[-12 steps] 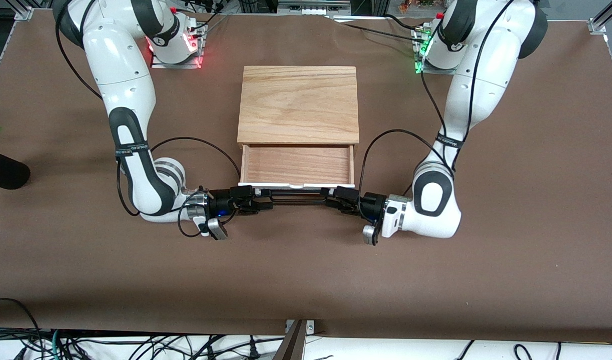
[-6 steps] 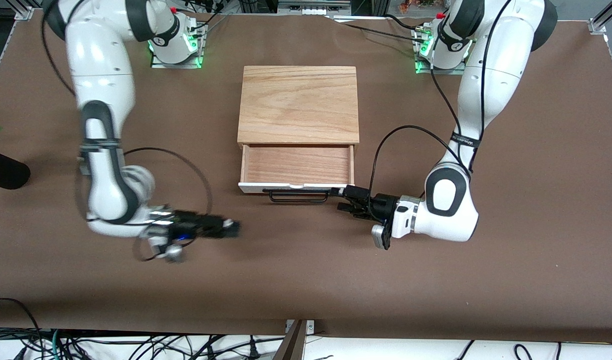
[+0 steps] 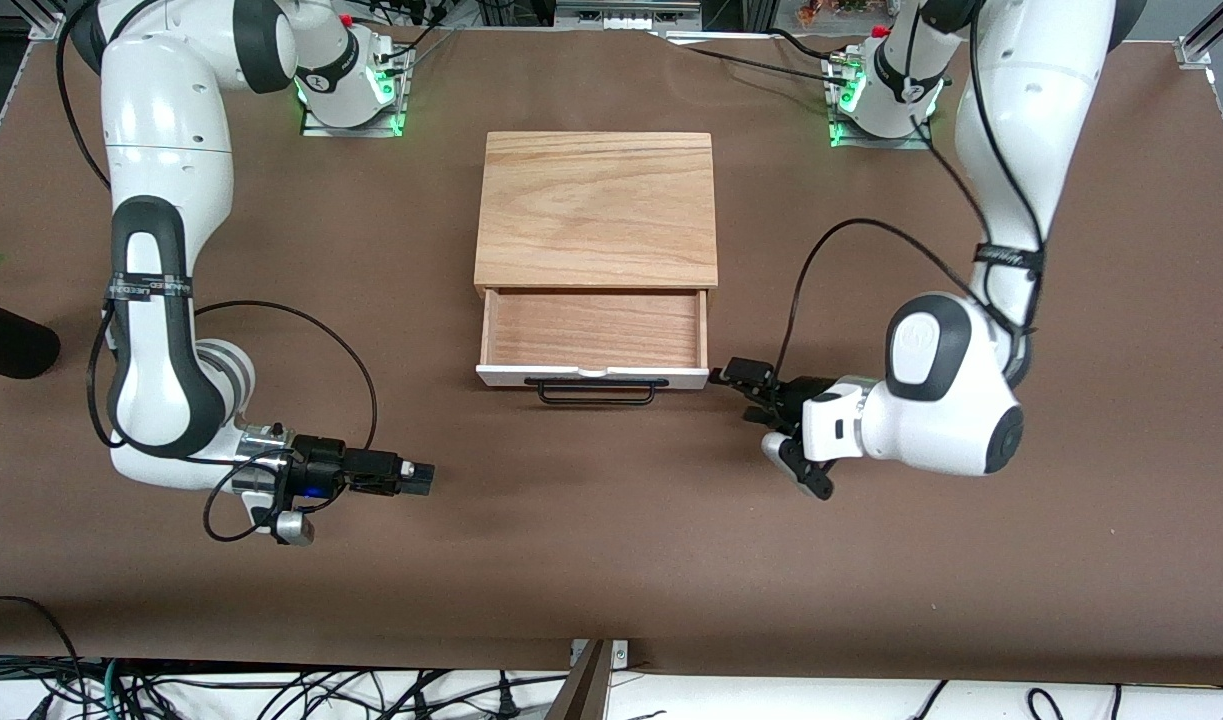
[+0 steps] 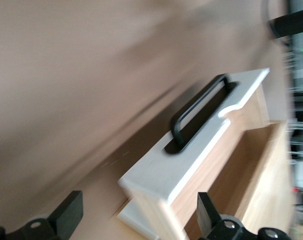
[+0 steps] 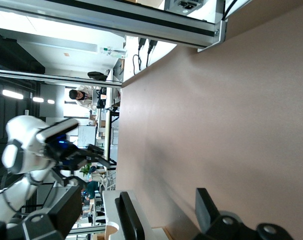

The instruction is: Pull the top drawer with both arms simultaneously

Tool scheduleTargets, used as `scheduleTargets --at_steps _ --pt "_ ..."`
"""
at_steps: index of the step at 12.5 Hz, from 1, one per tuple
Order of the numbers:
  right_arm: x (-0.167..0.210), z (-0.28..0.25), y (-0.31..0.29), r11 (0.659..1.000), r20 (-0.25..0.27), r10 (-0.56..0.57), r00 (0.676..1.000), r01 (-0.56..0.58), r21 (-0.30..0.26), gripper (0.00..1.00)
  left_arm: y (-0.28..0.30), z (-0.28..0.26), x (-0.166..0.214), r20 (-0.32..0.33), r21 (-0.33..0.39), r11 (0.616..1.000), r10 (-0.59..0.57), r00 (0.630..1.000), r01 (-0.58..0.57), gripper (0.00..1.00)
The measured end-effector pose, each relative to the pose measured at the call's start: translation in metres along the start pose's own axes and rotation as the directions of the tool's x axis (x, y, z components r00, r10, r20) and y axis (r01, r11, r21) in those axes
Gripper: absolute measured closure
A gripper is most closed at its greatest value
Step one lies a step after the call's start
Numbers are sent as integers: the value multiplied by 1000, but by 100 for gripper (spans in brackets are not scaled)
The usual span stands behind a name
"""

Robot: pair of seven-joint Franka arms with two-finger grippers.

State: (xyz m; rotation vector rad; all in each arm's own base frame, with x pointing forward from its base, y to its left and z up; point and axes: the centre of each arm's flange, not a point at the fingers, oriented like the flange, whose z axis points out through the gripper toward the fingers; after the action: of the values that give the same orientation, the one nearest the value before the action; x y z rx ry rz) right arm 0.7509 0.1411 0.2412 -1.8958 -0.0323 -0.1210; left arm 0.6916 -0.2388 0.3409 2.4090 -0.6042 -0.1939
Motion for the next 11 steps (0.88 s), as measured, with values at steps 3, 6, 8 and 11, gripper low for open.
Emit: scheduleTargets --at_steps 3,6,8,11 --pt "2 -11 3 996 12 61 998 -60 -62 0 42 -64 -21 50 231 971 -75 996 62 0" --pt "5 -12 -14 967 29 155 987 -145 -211 0 59 -115 -46 93 440 897 -82 992 33 0" --pt "4 -17 -28 919 34 195 980 -170 -357 0 74 -155 -63 73 519 854 -90 993 39 0" --pt "3 -34 -48 818 17 244 970 -196 -540 0 80 -222 -93 -4 601 793 -116 993 95 0"
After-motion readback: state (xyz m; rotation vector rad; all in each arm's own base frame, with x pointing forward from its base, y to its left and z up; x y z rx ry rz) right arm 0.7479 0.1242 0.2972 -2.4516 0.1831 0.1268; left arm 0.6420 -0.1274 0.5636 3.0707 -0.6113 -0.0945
